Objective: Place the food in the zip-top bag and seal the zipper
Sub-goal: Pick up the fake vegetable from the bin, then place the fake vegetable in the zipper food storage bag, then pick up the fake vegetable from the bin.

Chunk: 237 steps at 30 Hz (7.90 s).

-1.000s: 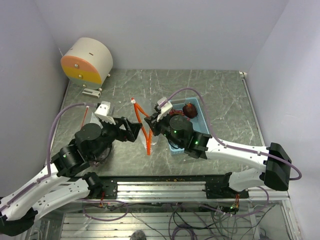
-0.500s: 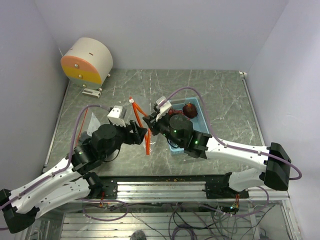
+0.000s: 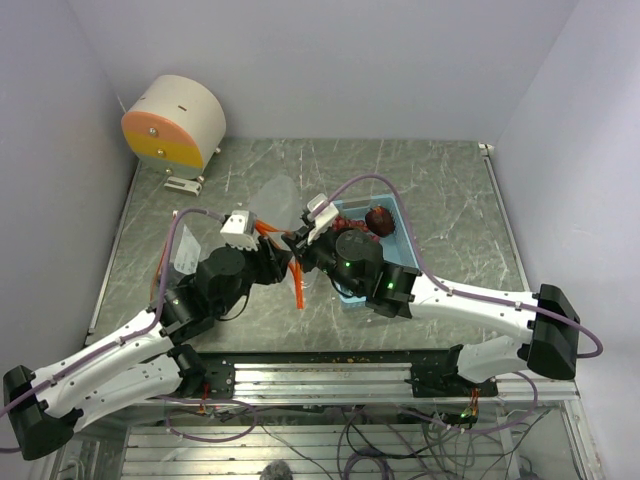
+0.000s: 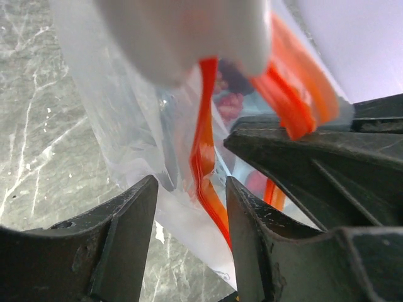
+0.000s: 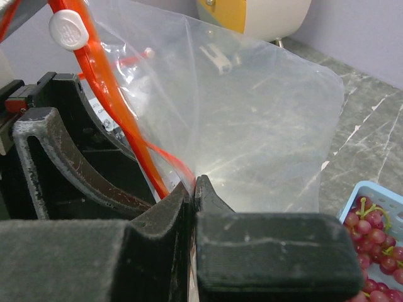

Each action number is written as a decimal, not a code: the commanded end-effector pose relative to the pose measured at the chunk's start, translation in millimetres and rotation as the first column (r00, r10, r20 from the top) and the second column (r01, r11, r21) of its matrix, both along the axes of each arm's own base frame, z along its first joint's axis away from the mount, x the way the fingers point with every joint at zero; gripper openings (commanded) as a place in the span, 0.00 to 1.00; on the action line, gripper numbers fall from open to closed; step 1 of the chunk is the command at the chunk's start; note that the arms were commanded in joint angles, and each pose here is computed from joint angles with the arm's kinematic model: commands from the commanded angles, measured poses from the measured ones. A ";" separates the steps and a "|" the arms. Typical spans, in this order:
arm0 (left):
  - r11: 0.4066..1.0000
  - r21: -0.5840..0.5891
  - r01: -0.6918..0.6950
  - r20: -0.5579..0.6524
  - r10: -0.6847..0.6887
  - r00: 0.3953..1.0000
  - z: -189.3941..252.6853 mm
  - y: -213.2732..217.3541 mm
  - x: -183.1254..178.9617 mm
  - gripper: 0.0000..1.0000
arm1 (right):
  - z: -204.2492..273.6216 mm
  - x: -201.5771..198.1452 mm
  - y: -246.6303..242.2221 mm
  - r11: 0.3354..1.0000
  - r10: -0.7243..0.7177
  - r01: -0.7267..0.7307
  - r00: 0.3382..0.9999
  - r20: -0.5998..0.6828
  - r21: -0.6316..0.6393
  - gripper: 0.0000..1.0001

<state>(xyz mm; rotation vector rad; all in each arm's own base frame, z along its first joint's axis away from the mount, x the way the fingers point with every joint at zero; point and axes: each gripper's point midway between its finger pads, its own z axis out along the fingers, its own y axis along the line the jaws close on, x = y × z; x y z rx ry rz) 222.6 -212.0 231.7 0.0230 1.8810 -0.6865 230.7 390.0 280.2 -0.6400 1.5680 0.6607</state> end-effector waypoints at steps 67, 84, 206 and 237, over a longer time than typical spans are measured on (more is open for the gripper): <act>0.811 0.522 -0.263 0.078 0.262 0.962 -47.3 67.6 35.4 0.07 | -98.2 75.5 -157.4 0.857 -0.513 0.488 0.781 -0.356 -0.165 0.86; 0.834 0.500 -0.232 0.086 0.219 0.972 -38.3 67.5 29.7 0.07 | -222.3 76.3 -204.6 0.771 -0.637 0.441 0.535 -0.556 -0.459 0.97; 0.961 0.272 -0.054 0.046 0.043 0.998 -18.5 29.0 10.2 0.07 | -203.0 0.4 -199.0 0.849 -0.509 0.220 0.581 -0.634 -0.480 1.00; 0.962 0.264 -0.077 0.057 0.065 0.996 -14.7 37.9 7.3 0.07 | -209.5 36.7 -216.4 0.784 -0.577 0.204 0.589 -0.566 -0.587 0.18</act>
